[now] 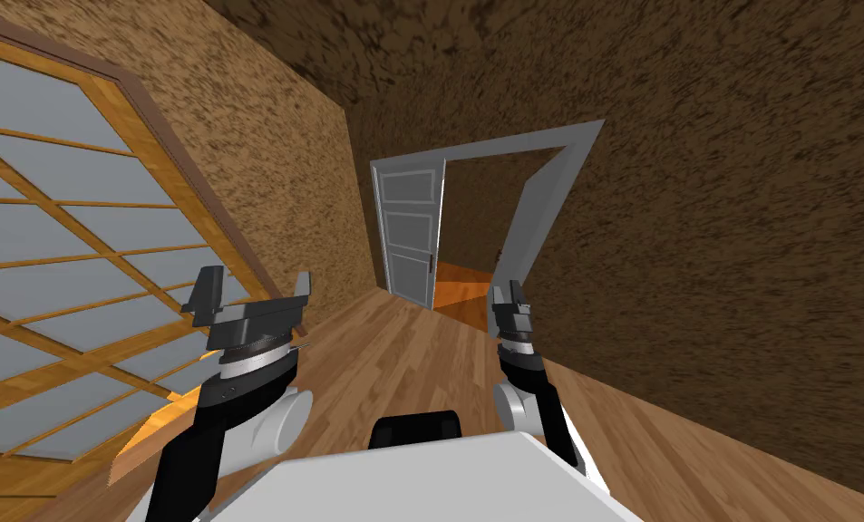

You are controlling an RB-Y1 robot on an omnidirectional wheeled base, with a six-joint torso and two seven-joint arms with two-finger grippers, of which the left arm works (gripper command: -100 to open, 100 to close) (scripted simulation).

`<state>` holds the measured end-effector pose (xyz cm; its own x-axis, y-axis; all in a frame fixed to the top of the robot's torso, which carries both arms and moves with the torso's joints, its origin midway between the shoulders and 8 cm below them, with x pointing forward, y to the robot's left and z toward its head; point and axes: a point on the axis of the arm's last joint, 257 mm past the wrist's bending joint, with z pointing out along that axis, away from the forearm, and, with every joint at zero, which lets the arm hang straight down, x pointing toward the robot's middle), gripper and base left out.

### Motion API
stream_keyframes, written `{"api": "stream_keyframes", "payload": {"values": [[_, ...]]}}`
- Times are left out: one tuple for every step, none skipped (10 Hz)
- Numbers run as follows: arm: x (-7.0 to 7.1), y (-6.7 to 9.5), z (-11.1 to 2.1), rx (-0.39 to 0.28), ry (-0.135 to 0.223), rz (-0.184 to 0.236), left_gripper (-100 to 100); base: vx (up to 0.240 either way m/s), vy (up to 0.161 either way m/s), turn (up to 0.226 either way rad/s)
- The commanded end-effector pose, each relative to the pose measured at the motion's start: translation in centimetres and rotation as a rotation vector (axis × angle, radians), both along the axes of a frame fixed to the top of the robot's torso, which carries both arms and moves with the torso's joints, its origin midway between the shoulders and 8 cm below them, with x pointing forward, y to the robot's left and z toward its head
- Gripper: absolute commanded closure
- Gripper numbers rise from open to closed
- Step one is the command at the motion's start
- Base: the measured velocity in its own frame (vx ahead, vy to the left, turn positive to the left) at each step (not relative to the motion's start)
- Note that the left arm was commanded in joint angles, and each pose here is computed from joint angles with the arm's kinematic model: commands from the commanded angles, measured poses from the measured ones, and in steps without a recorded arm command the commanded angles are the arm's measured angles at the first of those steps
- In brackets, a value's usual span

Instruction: Push the door open

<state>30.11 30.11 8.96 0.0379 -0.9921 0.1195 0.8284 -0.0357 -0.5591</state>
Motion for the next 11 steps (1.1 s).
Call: {"api": "stream_keyframes", "payload": {"values": [[0.7, 0.1, -0.9, -0.019, 0.013, -0.026, -100, 0.148, 0.058, -0.142], [1.1, 0.2, -1.4, -0.031, 0.02, -0.041, -100, 0.123, 0.011, -0.147], [1.5, 0.3, -1.9, -0.044, 0.028, -0.055, -100, 0.106, 0.009, -0.108], [2.0, 0.3, -2.5, -0.059, 0.036, -0.072, -100, 0.121, 0.006, -0.118], [2.5, 0.5, -3.3, -0.078, 0.047, -0.091, -100, 0.145, 0.019, -0.174], [3.1, 0.6, -4.1, -0.097, 0.058, -0.111, -100, 0.142, 0.028, -0.172], [3.4, 0.7, -4.5, -0.107, 0.063, -0.12, -100, 0.126, 0.025, -0.106], [3.7, 0.7, -4.9, -0.119, 0.07, -0.131, -100, 0.104, 0.024, -0.108], [4.3, 0.9, -5.9, -0.145, 0.083, -0.154, -100, 0.112, 0.037, -0.161], [4.7, 1.0, -6.4, -0.158, 0.089, -0.165, -100, 0.118, 0.037, -0.126], [5.0, 1.1, -6.9, -0.171, 0.096, -0.175, -100, 0.112, 0.036, -0.111]]}}
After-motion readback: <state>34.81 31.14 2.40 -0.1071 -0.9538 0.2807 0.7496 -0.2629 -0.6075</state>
